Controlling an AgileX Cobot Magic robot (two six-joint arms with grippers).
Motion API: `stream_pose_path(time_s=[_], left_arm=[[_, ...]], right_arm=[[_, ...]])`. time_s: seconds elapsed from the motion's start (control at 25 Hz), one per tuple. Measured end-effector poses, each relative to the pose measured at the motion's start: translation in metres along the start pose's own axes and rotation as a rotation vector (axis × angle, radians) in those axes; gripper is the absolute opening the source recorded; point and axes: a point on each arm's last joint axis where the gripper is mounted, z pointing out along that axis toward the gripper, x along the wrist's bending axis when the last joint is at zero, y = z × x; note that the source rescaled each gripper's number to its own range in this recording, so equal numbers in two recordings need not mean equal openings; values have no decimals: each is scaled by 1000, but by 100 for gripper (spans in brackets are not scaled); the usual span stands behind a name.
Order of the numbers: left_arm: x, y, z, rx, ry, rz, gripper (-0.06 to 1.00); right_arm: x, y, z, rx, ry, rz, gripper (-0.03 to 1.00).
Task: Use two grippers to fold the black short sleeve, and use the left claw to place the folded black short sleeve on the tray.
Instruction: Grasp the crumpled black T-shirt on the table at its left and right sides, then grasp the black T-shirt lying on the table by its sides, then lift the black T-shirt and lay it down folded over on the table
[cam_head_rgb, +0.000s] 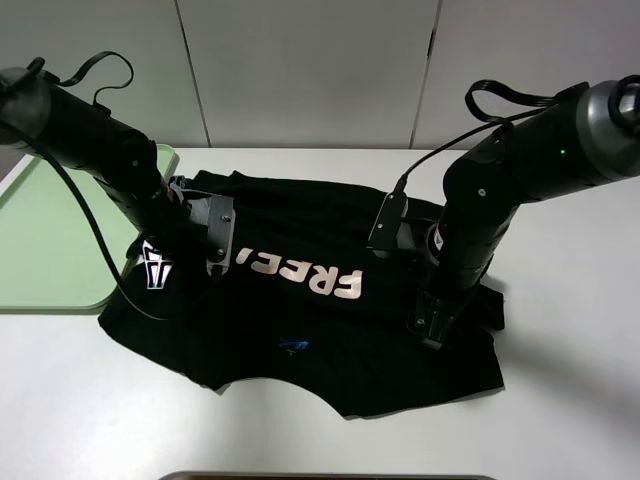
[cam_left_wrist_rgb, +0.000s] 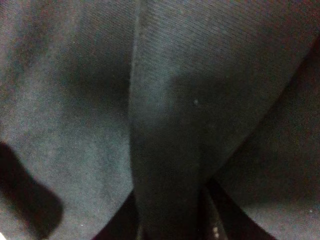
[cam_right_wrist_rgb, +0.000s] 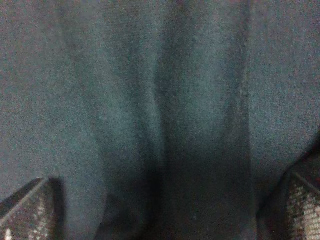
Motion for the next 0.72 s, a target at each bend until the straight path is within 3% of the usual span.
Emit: stream_pose_path(time_s=[0.08,0.28,0.6,0.72], left_arm=[[0,0,0,0,0,0,12],[0,0,0,0,0,0,12],[0,0,0,0,0,0,8],[0,0,0,0,0,0,1]], right_arm=[[0,0,0,-2,-1,0,98],[0,1,0,-8,-4,1,54],[0,1,0,-8,-2,4,4],[0,1,0,-8,-2,4,0]])
